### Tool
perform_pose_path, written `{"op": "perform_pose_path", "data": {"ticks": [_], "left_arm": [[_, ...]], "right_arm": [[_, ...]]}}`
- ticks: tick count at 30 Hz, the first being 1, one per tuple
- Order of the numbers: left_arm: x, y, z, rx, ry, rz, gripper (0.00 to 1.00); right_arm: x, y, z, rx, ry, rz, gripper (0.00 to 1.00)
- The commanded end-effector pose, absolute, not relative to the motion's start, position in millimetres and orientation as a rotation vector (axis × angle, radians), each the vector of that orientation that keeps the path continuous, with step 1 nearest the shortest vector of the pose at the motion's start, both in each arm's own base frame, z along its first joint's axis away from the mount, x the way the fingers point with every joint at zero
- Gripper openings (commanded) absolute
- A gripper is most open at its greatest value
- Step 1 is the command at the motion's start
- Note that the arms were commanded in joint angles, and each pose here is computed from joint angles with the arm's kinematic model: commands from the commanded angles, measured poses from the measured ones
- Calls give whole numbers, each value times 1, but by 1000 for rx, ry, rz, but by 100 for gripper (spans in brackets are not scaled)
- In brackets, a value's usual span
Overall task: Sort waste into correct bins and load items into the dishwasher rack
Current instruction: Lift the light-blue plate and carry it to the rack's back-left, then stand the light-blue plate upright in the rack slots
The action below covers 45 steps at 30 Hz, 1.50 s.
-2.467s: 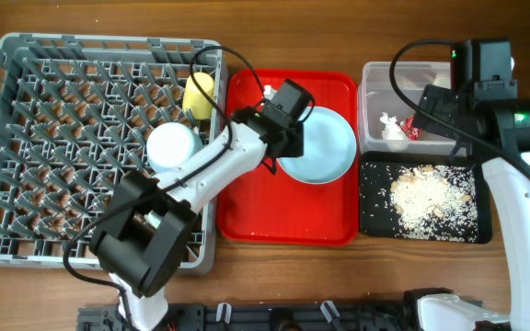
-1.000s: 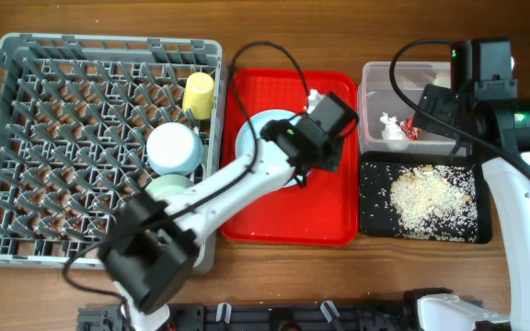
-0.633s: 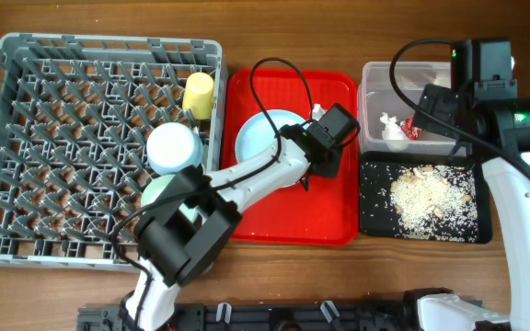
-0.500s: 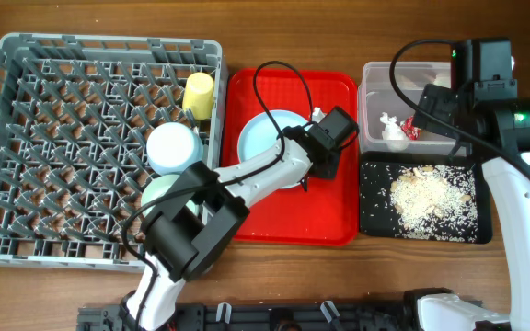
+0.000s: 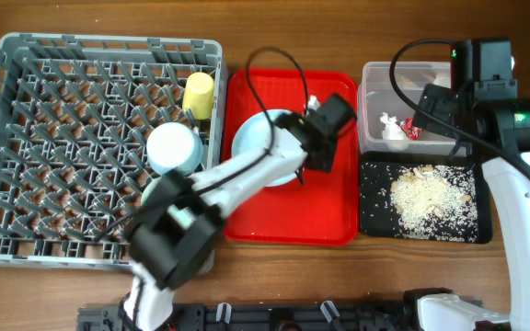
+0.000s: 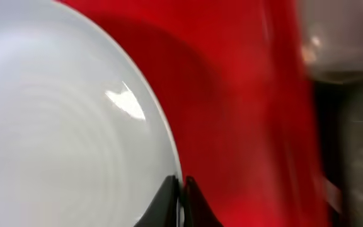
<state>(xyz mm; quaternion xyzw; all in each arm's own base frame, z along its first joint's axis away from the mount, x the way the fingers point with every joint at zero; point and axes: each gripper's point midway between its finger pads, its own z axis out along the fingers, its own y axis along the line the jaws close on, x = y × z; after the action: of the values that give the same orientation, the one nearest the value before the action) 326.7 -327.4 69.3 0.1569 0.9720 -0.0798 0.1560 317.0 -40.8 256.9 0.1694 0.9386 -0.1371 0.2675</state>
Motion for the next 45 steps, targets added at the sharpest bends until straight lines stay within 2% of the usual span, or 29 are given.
{"op": "perform_pose_path", "data": {"ticks": [1,2,4,7,11,14,22,27,36,39,45], "left_arm": [[334,-325,231,495,2511,-543,4],[326,-316,263,533,2465,-632,4],[318,-297,298,548,2412,-711,4],[315,-244,328,463,2389,-708,4],[314,-153,319,324,2503,-546,4],[312,-115,305,293,2579,-551,4],[332,-80,278,281,2609,-861,4],[357,-52,250,126,2643,-964,4],[389,-20,216,5,2644,-989,4],[398,-13,219,-84,2610,-1004,4],[404,-25,266,-79,2343,-1350,4]], "right_arm": [[317,-40,260,461,2522,-357,100],[317,-40,260,461,2522,-357,100],[317,-40,260,462,2522,-357,100],[317,-40,260,461,2522,-357,100],[317,-40,260,461,2522,-357,100],[317,-40,260,461,2522,-357,100],[317,-40,260,462,2522,-357,100],[317,-40,260,461,2522,-357,100],[317,-40,260,461,2522,-357,100],[317,-40,260,461,2522,-357,100],[317,-40,260,462,2521,-356,100]]}}
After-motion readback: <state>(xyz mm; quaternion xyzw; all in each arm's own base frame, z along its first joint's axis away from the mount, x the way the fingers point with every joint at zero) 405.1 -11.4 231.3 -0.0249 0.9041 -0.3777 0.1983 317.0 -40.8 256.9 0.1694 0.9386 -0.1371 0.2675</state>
